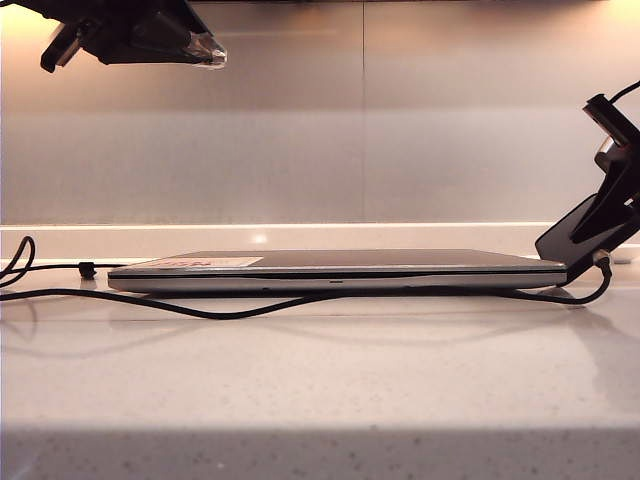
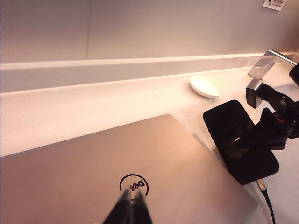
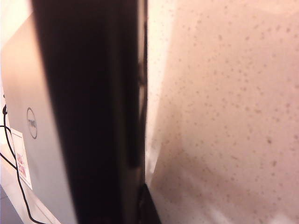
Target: Pick up the charging cable and the phone, plug the charging cable into the charging port on the phone, and finally place them back on the table.
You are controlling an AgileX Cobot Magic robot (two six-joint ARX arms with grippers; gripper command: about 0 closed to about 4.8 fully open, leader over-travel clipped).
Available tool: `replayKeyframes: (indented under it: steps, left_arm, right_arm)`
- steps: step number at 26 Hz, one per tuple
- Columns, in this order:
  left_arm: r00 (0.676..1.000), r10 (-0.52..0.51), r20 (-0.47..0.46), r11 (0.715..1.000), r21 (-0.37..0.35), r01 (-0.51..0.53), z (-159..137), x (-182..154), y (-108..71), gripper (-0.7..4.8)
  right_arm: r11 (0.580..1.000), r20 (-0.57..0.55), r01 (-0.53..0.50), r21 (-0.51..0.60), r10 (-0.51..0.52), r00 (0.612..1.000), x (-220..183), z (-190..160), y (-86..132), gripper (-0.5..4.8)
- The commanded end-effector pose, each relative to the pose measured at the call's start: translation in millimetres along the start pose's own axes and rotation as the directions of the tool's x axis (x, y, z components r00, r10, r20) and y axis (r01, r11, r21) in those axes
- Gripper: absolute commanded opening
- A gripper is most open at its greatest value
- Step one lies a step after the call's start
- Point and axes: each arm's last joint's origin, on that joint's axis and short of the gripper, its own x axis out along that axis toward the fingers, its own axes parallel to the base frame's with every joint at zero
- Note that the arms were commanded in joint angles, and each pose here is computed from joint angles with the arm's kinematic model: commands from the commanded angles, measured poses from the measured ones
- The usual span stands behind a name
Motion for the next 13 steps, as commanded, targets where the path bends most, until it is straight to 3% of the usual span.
replayKeyframes:
  steps: [1,2,8,12,13]
  left_arm:
    - [1.0,-0.007,0.012,1.0,0.002,0.007,3,-1,-0.9,-0.06]
    - [1.0,-0.007,0.013,1.0,0.002,0.007,3,-1,-1.0,-0.06]
    - [1.0,-0.01,0.028,1.0,0.005,0.01,6,-7,-2.3,-0.06]
    - [0.999,-0.011,0.034,1.0,0.012,0.011,10,-19,-4.6,-0.06]
    - [1.0,-0.01,0.028,1.0,0.012,0.01,11,-22,-5.1,-0.06]
  right_arm:
    - [0.998,0.02,0.06,-0.026,-0.06,0.998,-1,1,1,1.87]
    - [0.997,0.02,0.072,-0.023,-0.072,0.997,-2,0,1,2.47]
    - [0.98,0.048,0.195,-0.032,-0.193,0.98,-18,-2,12,2.48]
    - [0.948,0.116,0.309,-0.073,-0.3,0.947,-49,-5,38,2.44]
    - [0.945,0.151,0.314,-0.089,-0.299,0.942,-57,-7,46,2.17]
